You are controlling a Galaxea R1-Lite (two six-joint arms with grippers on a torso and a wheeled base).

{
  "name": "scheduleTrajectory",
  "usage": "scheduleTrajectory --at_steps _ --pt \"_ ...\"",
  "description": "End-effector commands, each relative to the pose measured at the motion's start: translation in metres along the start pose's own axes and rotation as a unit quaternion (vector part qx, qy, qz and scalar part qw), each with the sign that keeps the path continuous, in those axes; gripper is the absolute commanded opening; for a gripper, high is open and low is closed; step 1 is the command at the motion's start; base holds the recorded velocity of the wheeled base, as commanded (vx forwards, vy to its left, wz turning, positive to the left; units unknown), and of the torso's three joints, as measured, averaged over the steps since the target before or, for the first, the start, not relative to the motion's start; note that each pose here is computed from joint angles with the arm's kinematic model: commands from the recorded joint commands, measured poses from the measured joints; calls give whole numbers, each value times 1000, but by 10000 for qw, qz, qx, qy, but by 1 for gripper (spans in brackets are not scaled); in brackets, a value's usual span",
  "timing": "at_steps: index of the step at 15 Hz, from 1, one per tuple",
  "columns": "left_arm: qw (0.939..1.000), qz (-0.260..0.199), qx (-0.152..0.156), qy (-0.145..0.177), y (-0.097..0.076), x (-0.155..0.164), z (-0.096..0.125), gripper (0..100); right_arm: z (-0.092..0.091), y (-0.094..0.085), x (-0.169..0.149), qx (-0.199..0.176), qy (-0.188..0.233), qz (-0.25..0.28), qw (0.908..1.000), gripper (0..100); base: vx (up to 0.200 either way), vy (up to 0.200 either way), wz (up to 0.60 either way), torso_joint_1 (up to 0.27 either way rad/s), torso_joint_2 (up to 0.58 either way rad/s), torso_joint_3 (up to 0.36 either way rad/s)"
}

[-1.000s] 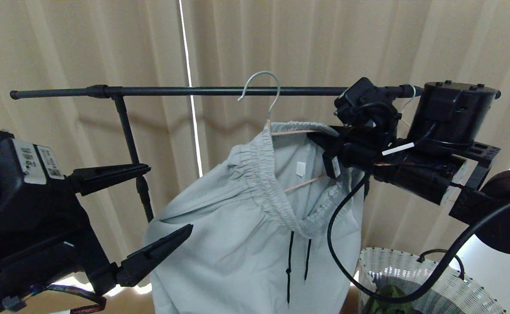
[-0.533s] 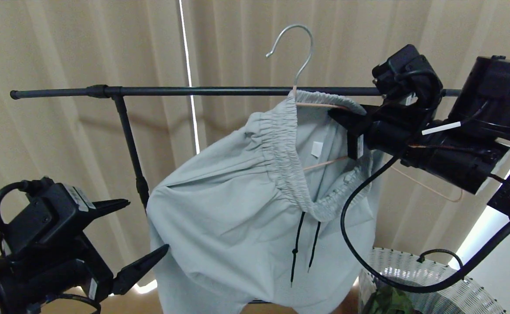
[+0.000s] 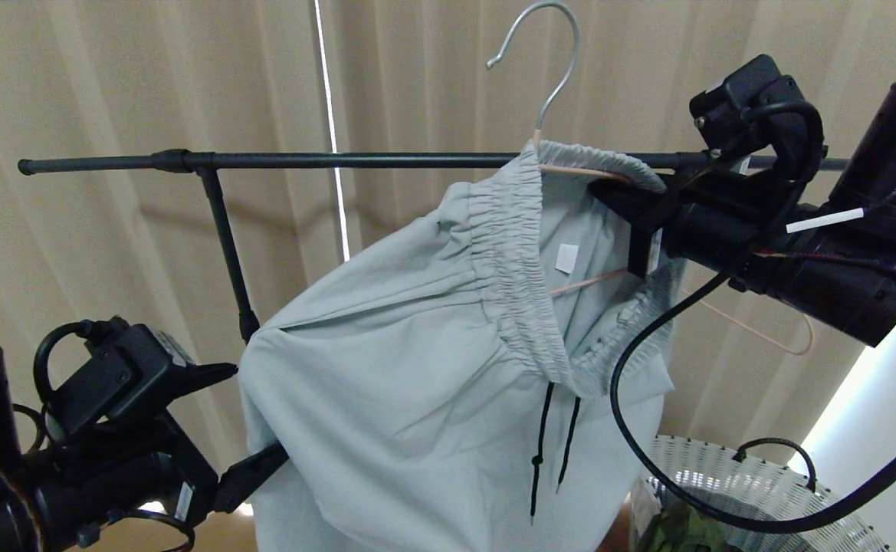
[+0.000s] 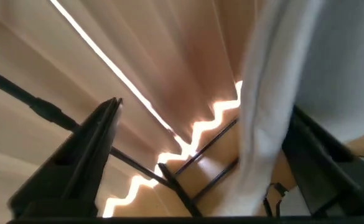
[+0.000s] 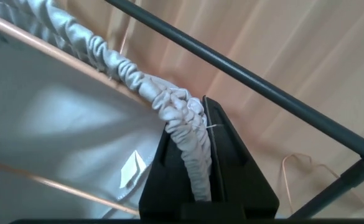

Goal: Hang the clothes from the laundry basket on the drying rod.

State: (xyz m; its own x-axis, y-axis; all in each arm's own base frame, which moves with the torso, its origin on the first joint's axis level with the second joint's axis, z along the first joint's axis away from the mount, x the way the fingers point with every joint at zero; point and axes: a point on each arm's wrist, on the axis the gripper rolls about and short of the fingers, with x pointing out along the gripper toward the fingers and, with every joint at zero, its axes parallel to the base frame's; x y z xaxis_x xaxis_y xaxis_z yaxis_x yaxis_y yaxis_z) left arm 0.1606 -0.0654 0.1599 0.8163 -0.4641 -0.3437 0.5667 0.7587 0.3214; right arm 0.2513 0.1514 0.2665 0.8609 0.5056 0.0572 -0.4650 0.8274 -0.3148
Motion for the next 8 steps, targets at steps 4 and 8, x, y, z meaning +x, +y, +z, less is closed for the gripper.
scheduleTrajectory --at_steps 4,8 --pt "9996 151 -100 233 7 12 -11 0 0 -1 0 -4 3 -25 10000 0 0 0 0 0 0 0" --pt "9915 1034 -406 682 34 -3 -37 0 -5 -15 0 -34 119 -301 9995 0 0 0 0 0 0 0"
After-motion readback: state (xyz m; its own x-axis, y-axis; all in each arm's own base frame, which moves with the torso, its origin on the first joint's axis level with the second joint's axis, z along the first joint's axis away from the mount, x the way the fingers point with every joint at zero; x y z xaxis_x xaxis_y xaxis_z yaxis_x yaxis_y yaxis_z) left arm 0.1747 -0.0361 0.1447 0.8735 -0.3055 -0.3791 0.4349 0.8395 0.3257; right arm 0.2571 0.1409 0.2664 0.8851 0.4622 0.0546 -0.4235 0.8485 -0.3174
